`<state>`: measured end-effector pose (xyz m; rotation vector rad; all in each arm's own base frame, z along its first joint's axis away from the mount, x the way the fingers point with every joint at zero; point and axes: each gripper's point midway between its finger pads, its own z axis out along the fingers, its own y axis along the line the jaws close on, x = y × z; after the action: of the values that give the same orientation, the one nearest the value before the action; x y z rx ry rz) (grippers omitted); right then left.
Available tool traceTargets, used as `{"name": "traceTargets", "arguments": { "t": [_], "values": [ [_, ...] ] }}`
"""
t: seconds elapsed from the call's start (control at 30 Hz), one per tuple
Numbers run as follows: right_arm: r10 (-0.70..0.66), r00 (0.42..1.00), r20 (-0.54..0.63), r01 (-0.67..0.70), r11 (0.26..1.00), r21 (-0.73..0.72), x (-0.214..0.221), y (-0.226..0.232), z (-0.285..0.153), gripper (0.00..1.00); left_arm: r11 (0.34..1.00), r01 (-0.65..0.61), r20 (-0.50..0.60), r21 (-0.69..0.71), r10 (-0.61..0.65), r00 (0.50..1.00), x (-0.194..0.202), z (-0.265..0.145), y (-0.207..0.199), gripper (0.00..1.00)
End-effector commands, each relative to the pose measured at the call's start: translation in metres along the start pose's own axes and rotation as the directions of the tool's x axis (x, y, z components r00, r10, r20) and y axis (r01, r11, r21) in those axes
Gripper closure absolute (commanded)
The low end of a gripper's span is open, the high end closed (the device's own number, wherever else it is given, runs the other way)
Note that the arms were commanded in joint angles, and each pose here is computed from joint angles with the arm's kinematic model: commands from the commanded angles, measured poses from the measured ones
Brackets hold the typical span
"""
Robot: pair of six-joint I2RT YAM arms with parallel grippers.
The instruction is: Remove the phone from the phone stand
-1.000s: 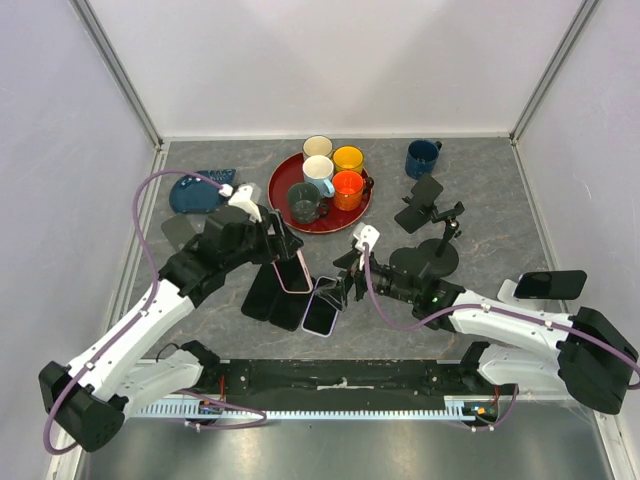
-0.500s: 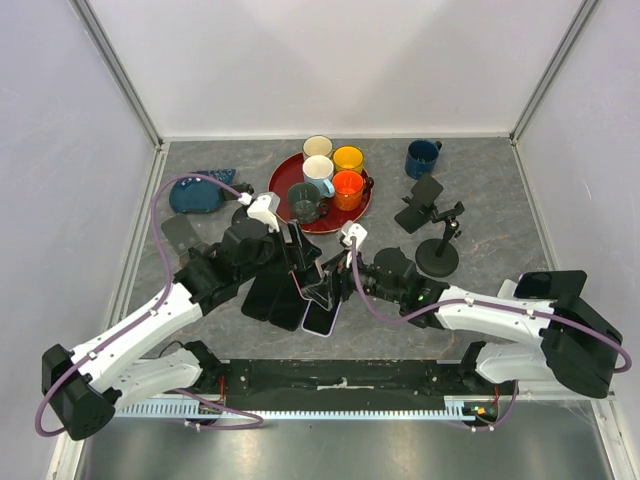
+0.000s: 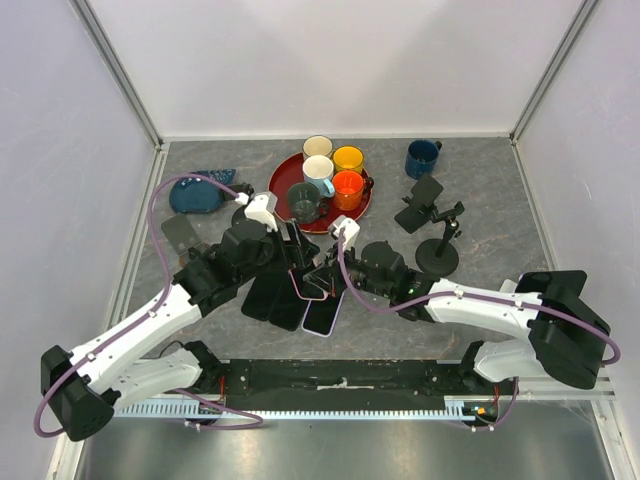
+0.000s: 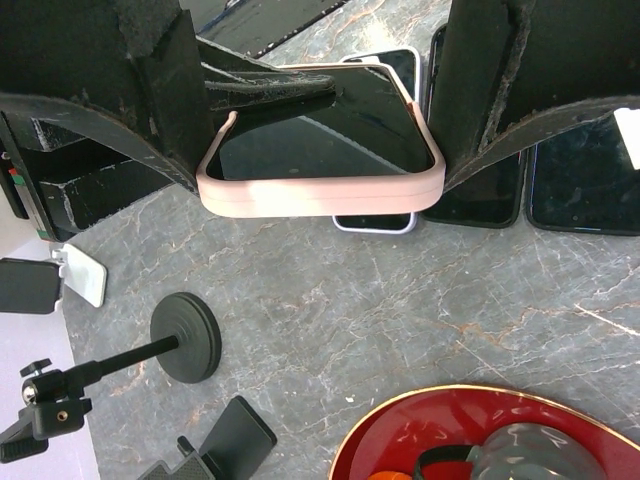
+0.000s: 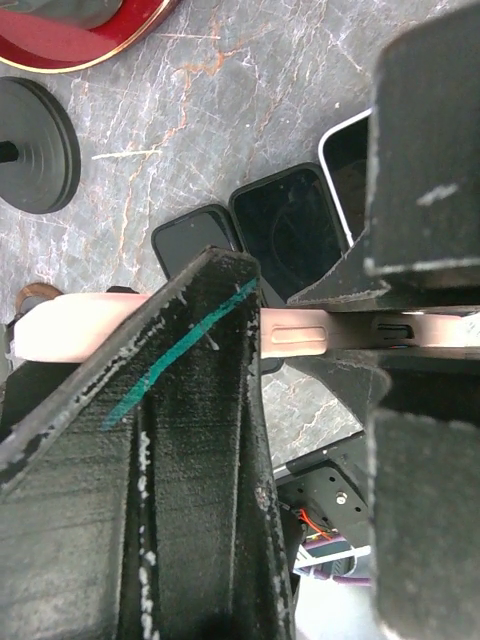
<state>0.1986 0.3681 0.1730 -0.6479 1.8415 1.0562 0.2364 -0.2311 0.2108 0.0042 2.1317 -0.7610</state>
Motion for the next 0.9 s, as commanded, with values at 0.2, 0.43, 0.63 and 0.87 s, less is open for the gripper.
{"name": "traceTargets", "arguments": {
  "t": [0.2, 0.43, 0.63, 0.87],
  "values": [
    [0.094, 0.99, -0.1, -0.091, 0.995, 0.036, 0.009, -0.004, -0.01, 1.0, 0.996, -0.094, 0.258, 0.012, 0.087, 0.962, -0.072, -0.04, -0.016, 0.23],
    [0.157, 0.98, -0.118, -0.149, 0.986, 0.079, 0.018, -0.022, -0.027, 1.0, 0.99, -0.14, 0.347, -0.012, 0.136, 0.928, -0.101, -0.067, -0.017, 0.09],
    [0.222, 0.967, -0.126, -0.207, 0.971, 0.117, 0.023, -0.038, -0.044, 1.0, 0.98, -0.18, 0.437, -0.084, 0.198, 0.877, -0.129, -0.098, -0.011, 0.07],
    [0.417, 0.9, -0.128, -0.379, 0.893, 0.245, 0.052, -0.074, -0.08, 1.0, 0.943, -0.191, 0.482, -0.273, 0.306, 0.821, -0.145, -0.114, 0.027, 0.04]
  ]
}}
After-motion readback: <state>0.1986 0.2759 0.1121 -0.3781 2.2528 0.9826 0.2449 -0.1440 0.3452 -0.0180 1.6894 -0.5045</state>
